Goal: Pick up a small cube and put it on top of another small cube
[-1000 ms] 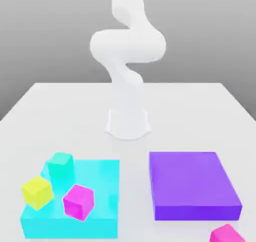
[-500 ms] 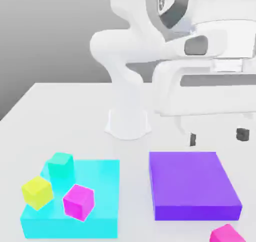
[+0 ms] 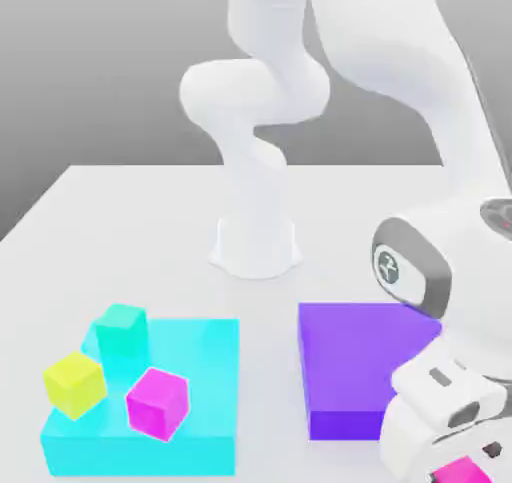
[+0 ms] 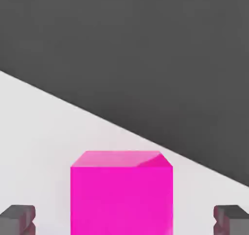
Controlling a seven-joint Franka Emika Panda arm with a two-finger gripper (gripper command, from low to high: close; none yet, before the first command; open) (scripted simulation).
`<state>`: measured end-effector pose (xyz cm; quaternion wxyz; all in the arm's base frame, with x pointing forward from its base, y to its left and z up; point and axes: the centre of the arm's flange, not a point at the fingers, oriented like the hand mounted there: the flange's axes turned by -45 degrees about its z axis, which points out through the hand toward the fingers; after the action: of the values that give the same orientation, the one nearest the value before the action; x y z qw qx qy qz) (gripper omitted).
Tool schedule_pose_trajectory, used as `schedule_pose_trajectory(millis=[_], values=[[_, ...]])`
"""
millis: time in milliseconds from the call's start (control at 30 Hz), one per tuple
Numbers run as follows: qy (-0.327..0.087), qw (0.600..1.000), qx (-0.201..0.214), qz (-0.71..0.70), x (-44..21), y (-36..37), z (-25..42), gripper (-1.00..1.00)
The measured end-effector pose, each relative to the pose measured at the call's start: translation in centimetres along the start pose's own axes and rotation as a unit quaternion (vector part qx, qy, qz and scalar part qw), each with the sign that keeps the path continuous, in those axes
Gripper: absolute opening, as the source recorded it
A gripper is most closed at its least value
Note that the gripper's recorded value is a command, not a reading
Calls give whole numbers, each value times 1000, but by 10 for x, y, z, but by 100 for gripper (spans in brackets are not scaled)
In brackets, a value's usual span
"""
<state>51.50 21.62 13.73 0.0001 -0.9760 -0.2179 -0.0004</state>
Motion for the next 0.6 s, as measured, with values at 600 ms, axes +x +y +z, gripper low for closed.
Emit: schedule_pose_trajectory(millis=[600], values=[[-5,965,-17,263,-73,184,-111,-100]])
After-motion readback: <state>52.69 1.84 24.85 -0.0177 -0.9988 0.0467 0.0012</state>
